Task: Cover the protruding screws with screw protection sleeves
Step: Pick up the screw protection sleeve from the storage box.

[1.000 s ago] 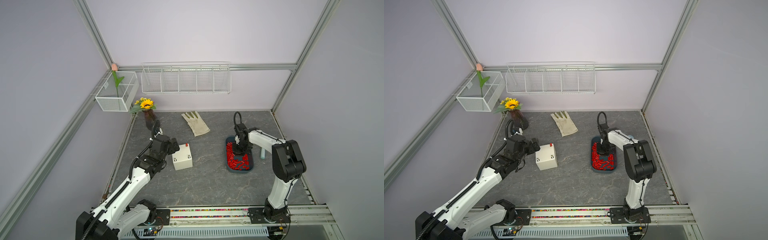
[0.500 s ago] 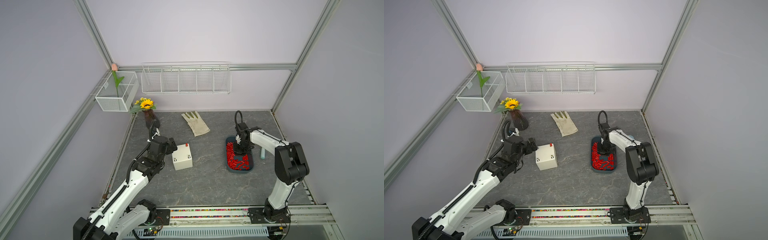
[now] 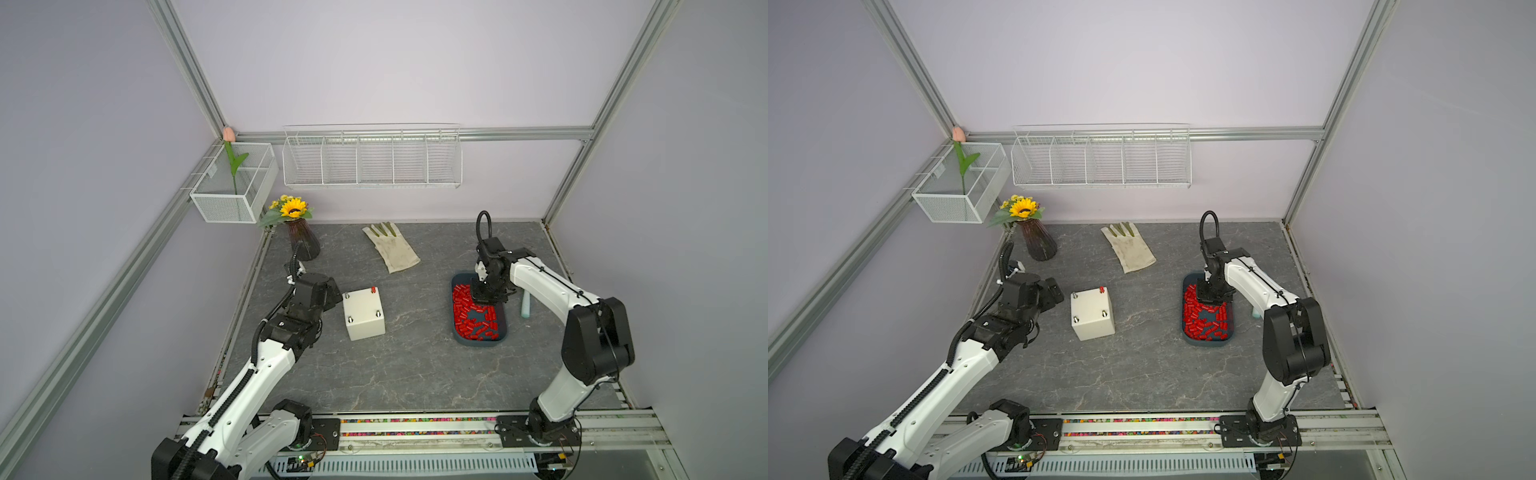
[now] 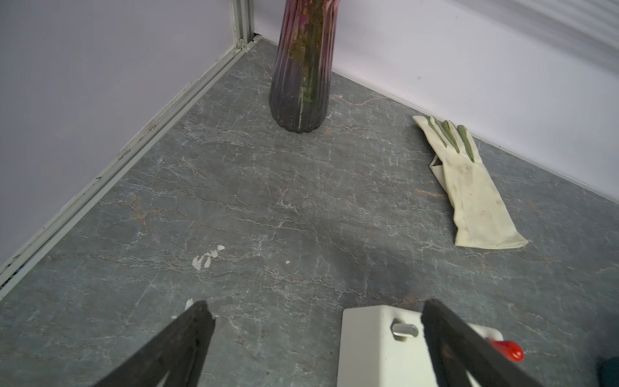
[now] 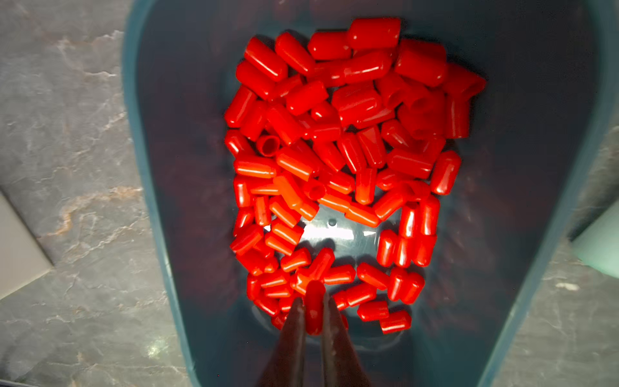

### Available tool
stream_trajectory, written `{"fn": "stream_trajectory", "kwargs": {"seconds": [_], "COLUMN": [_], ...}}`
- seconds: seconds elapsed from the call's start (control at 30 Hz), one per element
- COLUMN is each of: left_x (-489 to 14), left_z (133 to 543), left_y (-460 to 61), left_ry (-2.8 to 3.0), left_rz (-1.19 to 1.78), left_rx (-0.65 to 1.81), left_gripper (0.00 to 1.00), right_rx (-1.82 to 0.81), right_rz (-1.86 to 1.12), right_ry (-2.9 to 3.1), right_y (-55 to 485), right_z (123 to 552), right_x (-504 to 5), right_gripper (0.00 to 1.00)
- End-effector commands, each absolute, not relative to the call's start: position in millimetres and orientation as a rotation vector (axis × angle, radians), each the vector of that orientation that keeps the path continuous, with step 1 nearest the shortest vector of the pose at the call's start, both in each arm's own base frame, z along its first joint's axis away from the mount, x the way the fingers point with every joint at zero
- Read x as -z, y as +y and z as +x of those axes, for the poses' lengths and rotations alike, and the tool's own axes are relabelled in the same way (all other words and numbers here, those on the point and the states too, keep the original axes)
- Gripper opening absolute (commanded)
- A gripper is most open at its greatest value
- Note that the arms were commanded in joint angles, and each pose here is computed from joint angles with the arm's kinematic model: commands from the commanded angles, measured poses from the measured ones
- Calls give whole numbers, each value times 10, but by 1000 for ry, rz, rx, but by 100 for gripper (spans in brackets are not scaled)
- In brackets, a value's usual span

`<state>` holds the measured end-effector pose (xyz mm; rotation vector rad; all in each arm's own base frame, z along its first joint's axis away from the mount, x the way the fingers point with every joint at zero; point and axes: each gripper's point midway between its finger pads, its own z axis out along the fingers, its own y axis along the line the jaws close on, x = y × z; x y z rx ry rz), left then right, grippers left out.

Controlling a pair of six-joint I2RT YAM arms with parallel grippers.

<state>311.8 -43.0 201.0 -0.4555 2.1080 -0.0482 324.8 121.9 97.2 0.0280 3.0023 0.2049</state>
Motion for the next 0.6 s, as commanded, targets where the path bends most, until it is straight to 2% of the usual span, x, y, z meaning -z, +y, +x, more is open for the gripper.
{"fn": "stream_trajectory", "kwargs": {"seconds": [0.0, 0.57], "left_x": [-1948, -2035], "left_z": [3070, 3099], "left_y": [-316, -156], "left_ry": [2113, 2069], "left_rz": [-500, -536], "left_rx": [10, -32], "left_gripper": [99, 99], "right_rx": [-183, -232], "right_rz": [-14, -185], "right_ry": [3002, 2856], "right_y": [1222, 1665], "right_z": [3139, 3070], "right_x": [-1159, -1981], "right_gripper": [13, 13]}}
